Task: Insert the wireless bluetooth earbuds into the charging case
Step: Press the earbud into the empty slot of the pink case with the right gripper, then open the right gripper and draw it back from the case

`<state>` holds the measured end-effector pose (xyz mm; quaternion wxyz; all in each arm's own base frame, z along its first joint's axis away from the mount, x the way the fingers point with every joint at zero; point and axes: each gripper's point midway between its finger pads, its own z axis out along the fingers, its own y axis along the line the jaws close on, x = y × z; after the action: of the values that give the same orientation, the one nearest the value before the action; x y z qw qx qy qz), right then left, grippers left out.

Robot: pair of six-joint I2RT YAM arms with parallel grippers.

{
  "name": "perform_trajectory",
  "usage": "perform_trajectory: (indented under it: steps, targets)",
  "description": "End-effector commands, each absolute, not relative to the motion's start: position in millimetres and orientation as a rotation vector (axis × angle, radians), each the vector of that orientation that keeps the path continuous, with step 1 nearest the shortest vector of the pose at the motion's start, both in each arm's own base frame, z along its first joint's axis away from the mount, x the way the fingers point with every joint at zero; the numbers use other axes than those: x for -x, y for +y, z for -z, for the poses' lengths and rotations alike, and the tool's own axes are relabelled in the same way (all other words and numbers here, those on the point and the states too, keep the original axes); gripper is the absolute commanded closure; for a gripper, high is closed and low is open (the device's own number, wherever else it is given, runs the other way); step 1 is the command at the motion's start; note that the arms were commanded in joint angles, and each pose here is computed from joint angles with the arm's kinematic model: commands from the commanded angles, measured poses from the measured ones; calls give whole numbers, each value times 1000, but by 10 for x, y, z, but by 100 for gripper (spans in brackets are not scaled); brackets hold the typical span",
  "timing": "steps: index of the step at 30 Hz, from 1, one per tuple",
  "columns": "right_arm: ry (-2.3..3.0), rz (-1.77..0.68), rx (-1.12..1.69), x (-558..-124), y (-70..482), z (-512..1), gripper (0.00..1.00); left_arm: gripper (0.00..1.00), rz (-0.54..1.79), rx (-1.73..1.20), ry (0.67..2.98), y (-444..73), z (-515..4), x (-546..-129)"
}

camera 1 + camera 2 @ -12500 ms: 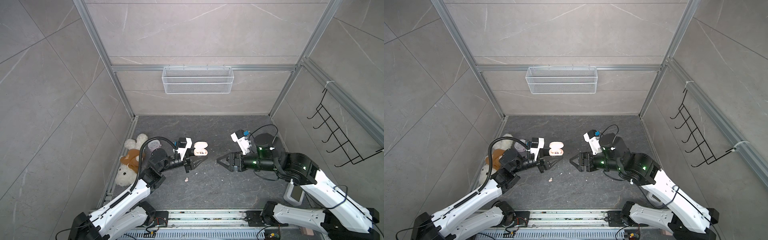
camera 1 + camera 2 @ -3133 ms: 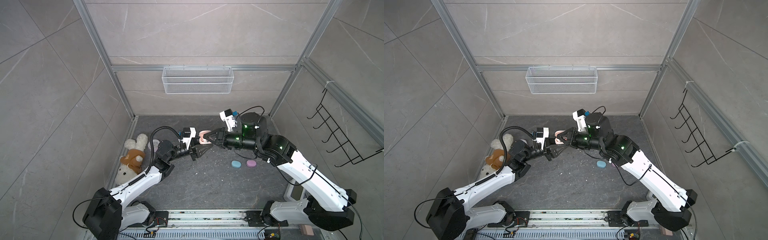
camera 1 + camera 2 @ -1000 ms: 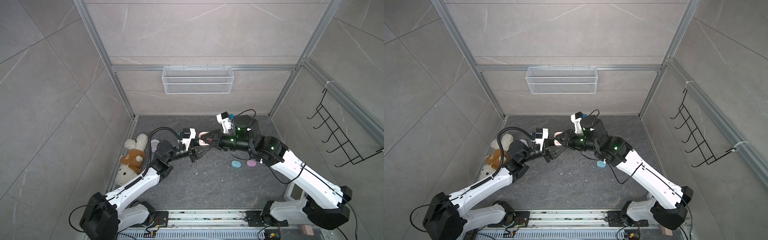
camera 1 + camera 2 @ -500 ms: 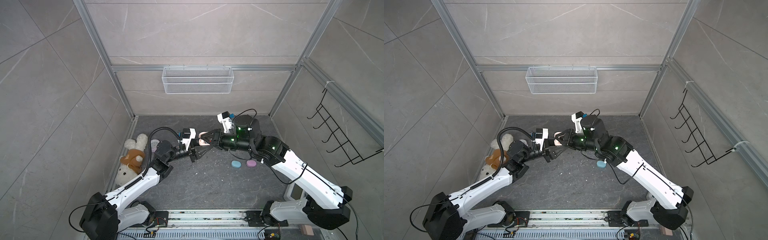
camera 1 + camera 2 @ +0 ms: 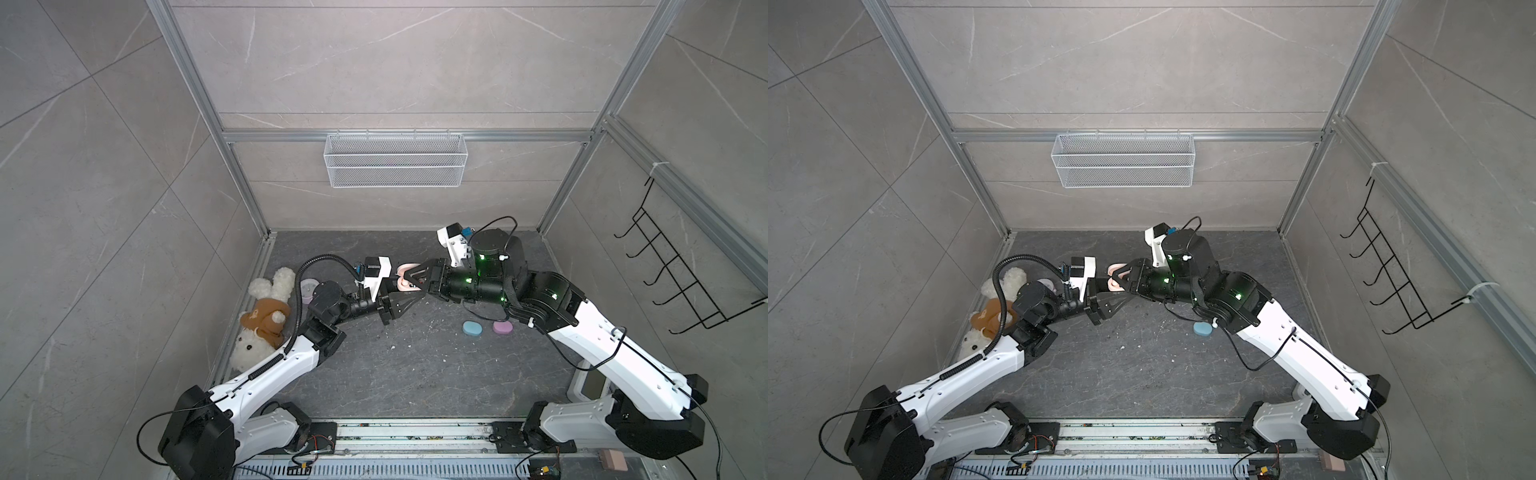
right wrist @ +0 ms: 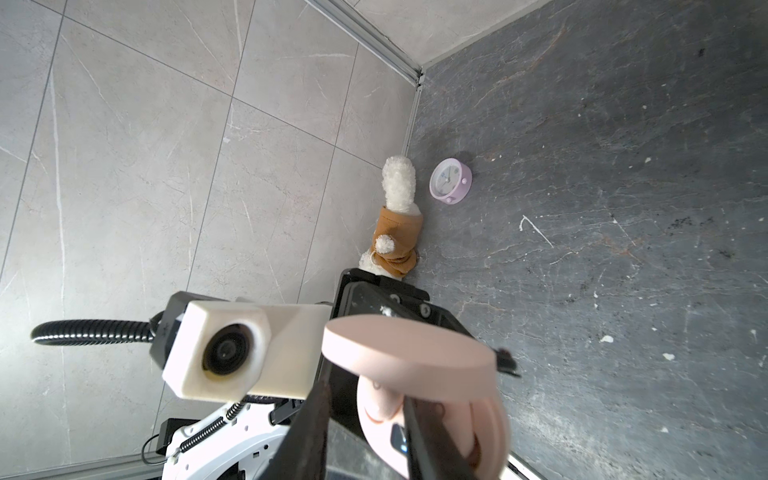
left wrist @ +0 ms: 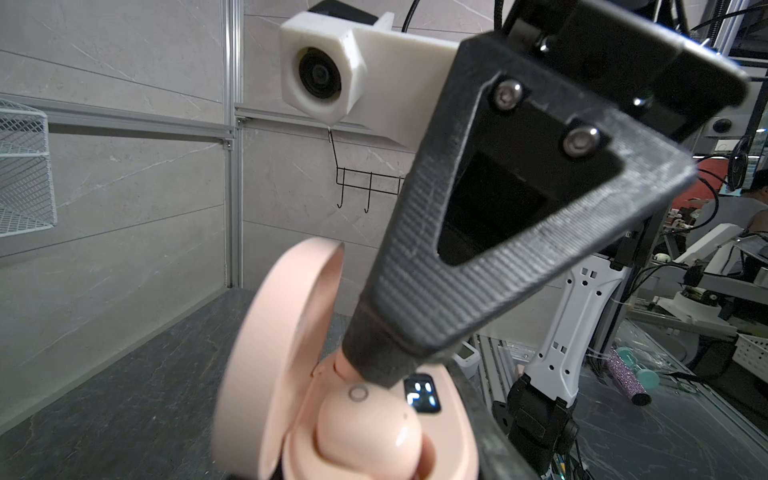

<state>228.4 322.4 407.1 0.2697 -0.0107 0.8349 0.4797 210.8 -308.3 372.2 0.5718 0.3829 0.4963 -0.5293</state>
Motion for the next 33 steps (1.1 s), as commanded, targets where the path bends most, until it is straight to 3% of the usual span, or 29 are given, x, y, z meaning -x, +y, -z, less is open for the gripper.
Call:
perform_trajectory:
  steps: [1,20,27,33]
  targets:
    - [2249,-1261,50,-2192,3117,-4146,66,80,1194,-907,1015,-2999,-4104,-1992]
    - [2379,-1041,212,-1890,2791,-4266,45,80,1192,-952,1064,-2993,-4009,-1926]
    - [2438,-839,113,-2117,2488,-4222,43,80,1220,-983,1084,-2992,-3946,-1821]
    - [2457,-822,120,-2365,2560,-4264,44,80,1244,-1005,1091,-2978,-3904,-1700]
